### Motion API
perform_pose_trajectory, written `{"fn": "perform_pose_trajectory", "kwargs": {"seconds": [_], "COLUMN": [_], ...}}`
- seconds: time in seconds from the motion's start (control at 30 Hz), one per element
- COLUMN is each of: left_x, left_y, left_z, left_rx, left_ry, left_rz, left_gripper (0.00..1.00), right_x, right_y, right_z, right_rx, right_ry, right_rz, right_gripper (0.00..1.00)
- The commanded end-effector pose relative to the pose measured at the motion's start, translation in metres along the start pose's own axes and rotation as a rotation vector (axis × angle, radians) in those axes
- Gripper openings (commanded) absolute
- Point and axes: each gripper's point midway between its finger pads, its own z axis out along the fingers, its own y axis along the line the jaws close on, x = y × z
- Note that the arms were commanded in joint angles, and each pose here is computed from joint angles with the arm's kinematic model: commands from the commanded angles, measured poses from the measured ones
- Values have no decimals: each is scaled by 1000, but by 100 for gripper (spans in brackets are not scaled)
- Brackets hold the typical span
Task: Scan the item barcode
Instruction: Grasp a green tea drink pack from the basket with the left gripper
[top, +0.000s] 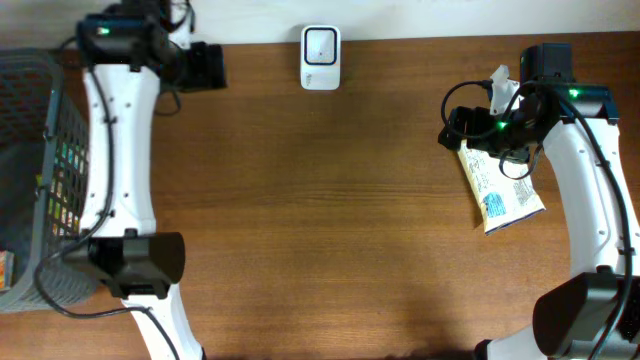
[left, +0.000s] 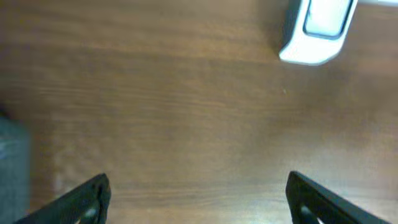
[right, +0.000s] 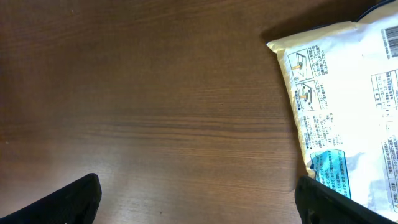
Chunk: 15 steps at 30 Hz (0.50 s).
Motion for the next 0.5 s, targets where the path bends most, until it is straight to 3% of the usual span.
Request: {"fn": "perform_pose_trajectory", "kwargs": {"seconds": [0.0, 0.07, 0.13, 0.17, 0.3, 0.47], "left_x": [-23, -4, 20, 32, 74, 127], "left_y": [85, 161, 204, 226, 281, 319], "left_z": [-100, -140, -146, -145, -130, -75], "left_rx": [-215, -395, -459, -478, -539, -581], "left_ry": [-236, -289, -243, -213, -92, 118], "left_rz": [-246, -484, -625, -687, -850, -934], "left_gripper": [87, 86, 84, 73, 73, 73], "right_x": [-6, -5, -5, -5, -5, -5], "right_y": [1, 1, 1, 1, 1, 1], "right_z": [-6, -6, -6, -6, -6, -6], "right_rx": [10, 10, 10, 10, 10, 10], "right_ry": [-27, -27, -27, -27, -26, -26], "right_rz": [-18, -18, -18, -18, -18, -18], "right_gripper": [99, 99, 99, 99, 99, 99]}}
